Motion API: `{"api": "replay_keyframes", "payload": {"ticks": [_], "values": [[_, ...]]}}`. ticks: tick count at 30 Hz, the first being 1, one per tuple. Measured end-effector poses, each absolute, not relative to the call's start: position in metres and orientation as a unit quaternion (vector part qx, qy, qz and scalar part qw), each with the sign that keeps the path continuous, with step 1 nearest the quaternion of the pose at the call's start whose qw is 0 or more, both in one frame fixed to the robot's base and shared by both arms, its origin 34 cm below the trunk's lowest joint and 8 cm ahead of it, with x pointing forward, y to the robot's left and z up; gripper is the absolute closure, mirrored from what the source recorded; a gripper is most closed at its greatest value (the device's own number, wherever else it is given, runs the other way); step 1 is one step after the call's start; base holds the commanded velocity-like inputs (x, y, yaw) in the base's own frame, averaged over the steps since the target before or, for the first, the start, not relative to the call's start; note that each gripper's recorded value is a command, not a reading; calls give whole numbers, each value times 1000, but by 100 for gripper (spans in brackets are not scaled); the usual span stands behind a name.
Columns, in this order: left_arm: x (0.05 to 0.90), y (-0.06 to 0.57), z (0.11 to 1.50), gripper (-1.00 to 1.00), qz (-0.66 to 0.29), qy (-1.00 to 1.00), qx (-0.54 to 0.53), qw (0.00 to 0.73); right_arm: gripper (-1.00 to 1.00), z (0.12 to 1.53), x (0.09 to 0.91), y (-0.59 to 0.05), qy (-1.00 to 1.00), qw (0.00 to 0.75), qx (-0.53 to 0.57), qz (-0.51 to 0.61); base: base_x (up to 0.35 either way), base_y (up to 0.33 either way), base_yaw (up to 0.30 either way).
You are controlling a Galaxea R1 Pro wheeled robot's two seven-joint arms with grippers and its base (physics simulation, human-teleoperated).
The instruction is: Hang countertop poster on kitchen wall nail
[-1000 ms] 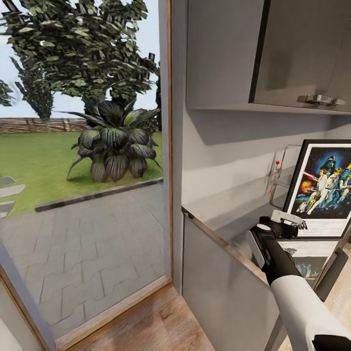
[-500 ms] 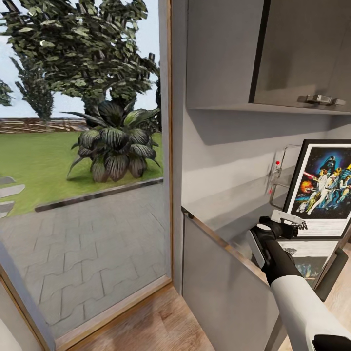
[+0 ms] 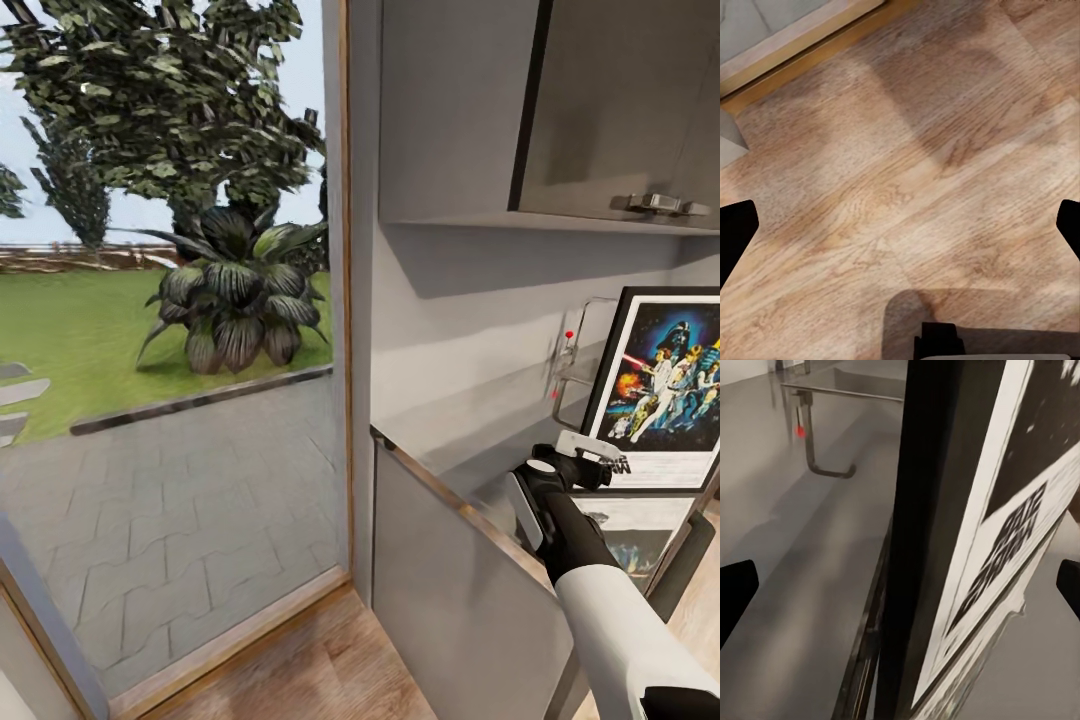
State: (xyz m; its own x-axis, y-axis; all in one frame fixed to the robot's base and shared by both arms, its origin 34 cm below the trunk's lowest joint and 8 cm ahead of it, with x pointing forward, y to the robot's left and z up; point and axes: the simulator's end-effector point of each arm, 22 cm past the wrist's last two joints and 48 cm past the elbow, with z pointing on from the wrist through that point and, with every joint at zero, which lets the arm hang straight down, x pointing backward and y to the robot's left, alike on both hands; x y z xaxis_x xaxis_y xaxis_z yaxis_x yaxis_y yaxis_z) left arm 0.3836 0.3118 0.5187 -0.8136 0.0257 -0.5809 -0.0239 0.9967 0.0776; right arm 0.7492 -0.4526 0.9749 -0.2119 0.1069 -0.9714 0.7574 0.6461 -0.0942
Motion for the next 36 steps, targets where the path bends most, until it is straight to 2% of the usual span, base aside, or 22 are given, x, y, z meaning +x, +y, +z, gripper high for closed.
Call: {"api": "replay_keyframes", "payload": {"ticks": [36], "values": [[384, 312, 519, -100, 41, 951, 0, 305, 100, 1001, 749, -453, 702, 572, 309, -289, 0, 0, 0]]}}
